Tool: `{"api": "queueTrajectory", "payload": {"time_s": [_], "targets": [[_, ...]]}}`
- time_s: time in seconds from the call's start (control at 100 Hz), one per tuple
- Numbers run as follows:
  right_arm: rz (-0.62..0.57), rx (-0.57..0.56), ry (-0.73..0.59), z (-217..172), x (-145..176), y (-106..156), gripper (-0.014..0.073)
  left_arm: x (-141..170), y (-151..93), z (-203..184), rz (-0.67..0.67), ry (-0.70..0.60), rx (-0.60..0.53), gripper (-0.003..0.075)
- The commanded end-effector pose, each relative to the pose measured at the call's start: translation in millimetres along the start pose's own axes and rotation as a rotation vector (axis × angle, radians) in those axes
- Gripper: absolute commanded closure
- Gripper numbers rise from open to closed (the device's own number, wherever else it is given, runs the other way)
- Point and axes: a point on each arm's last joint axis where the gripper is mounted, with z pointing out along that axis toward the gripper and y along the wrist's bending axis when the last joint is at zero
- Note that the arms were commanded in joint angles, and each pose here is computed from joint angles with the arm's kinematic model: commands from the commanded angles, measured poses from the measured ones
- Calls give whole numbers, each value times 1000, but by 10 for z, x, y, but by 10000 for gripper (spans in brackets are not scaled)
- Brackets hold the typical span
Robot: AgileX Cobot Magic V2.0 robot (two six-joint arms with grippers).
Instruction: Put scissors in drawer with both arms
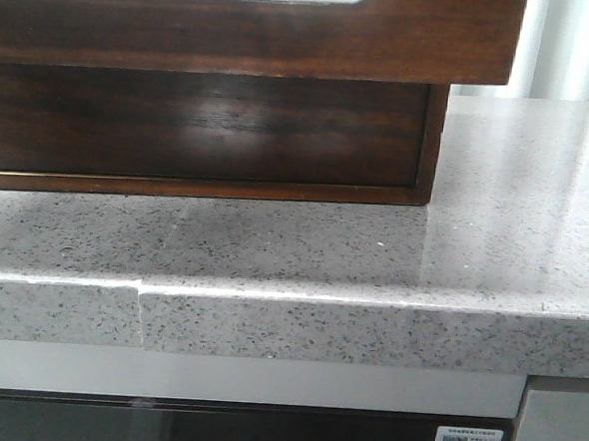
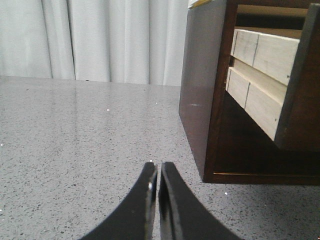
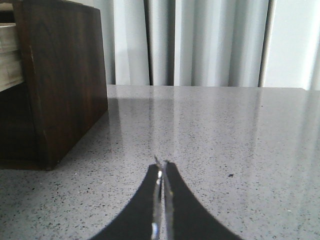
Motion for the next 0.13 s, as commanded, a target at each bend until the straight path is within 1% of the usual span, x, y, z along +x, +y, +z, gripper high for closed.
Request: {"api": "queueTrajectory", "payload": {"time_s": [0.0, 0.12], "targets": [[-13, 10, -90, -18, -38, -5, 664, 30, -3, -15, -20, -77, 12, 741], [-13, 10, -90, -18, -38, -5, 664, 30, -3, -15, -20, -77, 12, 741]]}}
